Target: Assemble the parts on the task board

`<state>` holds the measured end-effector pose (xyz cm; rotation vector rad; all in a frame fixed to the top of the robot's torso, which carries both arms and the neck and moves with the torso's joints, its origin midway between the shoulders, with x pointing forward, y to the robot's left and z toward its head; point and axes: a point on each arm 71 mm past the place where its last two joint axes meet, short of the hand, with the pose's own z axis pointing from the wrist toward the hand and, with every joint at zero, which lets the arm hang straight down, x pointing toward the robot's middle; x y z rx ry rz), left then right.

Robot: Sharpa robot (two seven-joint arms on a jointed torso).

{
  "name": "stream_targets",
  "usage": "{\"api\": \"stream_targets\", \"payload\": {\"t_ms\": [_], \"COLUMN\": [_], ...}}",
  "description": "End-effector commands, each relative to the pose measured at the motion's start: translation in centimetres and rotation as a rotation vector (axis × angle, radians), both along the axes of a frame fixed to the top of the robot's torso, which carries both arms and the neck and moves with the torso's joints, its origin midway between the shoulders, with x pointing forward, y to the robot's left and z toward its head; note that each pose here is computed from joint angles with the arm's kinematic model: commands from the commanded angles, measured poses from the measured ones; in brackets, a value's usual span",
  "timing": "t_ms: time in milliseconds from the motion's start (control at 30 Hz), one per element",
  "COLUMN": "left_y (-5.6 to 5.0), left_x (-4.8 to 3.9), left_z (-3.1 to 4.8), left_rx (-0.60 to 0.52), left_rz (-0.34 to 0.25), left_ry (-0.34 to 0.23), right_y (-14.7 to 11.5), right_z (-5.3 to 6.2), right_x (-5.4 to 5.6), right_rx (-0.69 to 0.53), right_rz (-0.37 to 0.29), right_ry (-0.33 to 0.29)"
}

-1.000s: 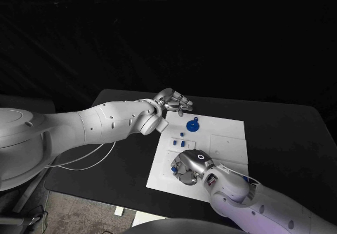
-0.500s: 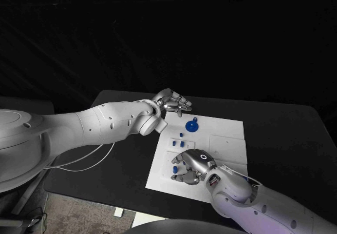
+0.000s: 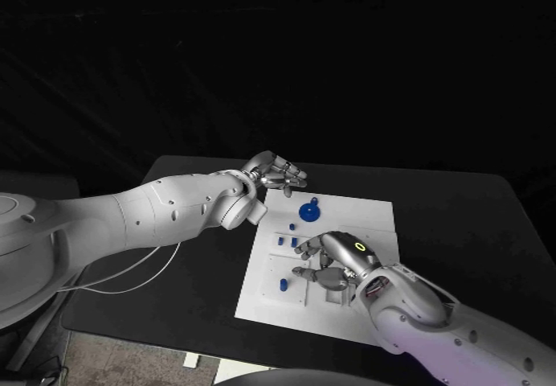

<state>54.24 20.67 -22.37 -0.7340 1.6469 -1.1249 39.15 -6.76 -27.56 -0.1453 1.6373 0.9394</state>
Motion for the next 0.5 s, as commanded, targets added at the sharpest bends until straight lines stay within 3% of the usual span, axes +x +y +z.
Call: {"api": "stream_targets", "payload": {"t_ms": [33,100,300,500], "left_y": [0.0,0.2,0.7,0.8], "left_x": [-0.05,-0.05,-0.06,-0.24], "left_z": [0.05,0.04,0.04,0.0], "left_rx": [-0.009,-0.01,-0.008,-0.01], "left_rz": [-0.008,-0.006,0.002,0.0], "left_ry": [0.004,0.004,0.005,0.008], "right_y": [-2.3,-3.8,-9.4,-13.8], "right_z": [1.0,1.5,1.8,1.0], "right_x": [1.2,2.0,4.4,5.1], "right_rx": [0.068,0.07,-0.023,-0.124], "right_rz": [-0.066,-0.096,-0.199,-0.307], "right_ry": [0.145,0.189,0.414,0.584]}}
